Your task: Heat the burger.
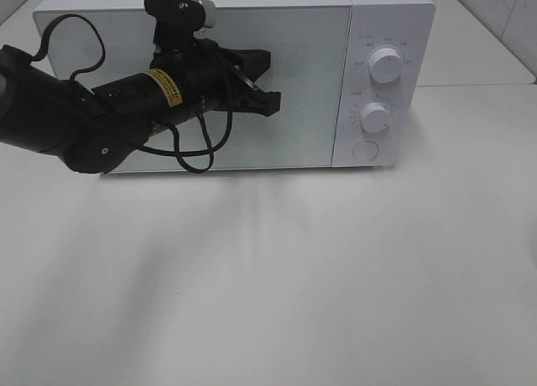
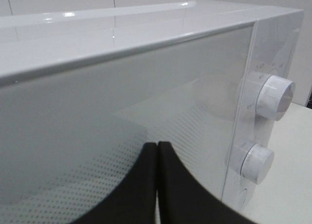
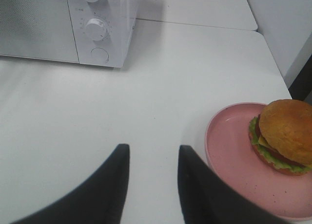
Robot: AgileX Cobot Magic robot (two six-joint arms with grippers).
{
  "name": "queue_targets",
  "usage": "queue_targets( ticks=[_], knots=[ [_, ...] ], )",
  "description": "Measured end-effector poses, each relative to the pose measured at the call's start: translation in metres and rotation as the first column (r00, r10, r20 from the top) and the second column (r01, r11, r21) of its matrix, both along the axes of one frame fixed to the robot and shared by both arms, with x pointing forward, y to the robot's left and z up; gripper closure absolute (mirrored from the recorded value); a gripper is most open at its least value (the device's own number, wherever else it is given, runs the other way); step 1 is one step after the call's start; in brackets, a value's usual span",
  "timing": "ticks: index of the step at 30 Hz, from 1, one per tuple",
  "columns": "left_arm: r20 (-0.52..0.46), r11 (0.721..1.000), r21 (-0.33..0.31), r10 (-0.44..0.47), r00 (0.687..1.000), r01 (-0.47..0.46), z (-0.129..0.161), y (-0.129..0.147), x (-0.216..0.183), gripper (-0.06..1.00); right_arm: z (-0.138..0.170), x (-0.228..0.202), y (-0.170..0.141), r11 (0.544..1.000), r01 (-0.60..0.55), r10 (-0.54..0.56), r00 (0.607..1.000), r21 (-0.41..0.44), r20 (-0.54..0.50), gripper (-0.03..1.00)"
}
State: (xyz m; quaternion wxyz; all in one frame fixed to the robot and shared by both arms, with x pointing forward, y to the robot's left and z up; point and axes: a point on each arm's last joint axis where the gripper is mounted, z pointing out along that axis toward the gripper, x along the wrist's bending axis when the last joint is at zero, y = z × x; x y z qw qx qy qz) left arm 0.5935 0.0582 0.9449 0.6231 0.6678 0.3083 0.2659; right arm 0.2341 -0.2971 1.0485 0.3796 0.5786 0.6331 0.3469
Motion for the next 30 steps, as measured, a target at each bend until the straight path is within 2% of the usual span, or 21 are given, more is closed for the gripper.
queue_targets(
  ticks=[8, 12, 20, 24, 27, 29, 30],
  knots=[
    [-0.029, 1.0, -0.025, 0.01, 1.0, -0.011, 0.006, -0.015, -0.006, 0.94, 0.0, 0.0, 0.0, 1.0, 0.0, 0.0, 1.0, 0.0, 0.0, 0.6],
    [-0.054, 1.0, -0.017, 0.015, 0.998, -0.016, 0.009, -0.019, -0.009, 0.94, 0.0, 0.0, 0.0, 1.0, 0.0, 0.0, 1.0, 0.0, 0.0, 0.6],
    [-0.144, 0.998, 0.062, 0.002, 0.99, 0.007, 0.024, -0.03, -0.025, 0.94, 0.0, 0.0, 0.0, 1.0, 0.0, 0.0, 1.0, 0.0, 0.0, 0.6],
    [-0.178, 0.993, 0.108, -0.027, 0.984, 0.047, 0.052, -0.038, -0.047, 0.94, 0.0, 0.0, 0.0, 1.0, 0.0, 0.0, 1.0, 0.0, 0.0, 0.6],
    [-0.189, 0.991, 0.121, -0.029, 0.982, 0.052, 0.057, -0.038, -0.051, 0.94, 0.0, 0.0, 0.0, 1.0, 0.0, 0.0, 1.0, 0.0, 0.0, 0.6],
    [-0.23, 0.983, 0.168, -0.029, 0.973, 0.069, 0.069, -0.038, -0.064, 0.94, 0.0, 0.0, 0.0, 1.0, 0.0, 0.0, 1.0, 0.0, 0.0, 0.6],
    [-0.23, 0.983, 0.168, -0.029, 0.973, 0.069, 0.069, -0.038, -0.064, 0.94, 0.0, 0.0, 0.0, 1.0, 0.0, 0.0, 1.0, 0.0, 0.0, 0.6]
  ],
)
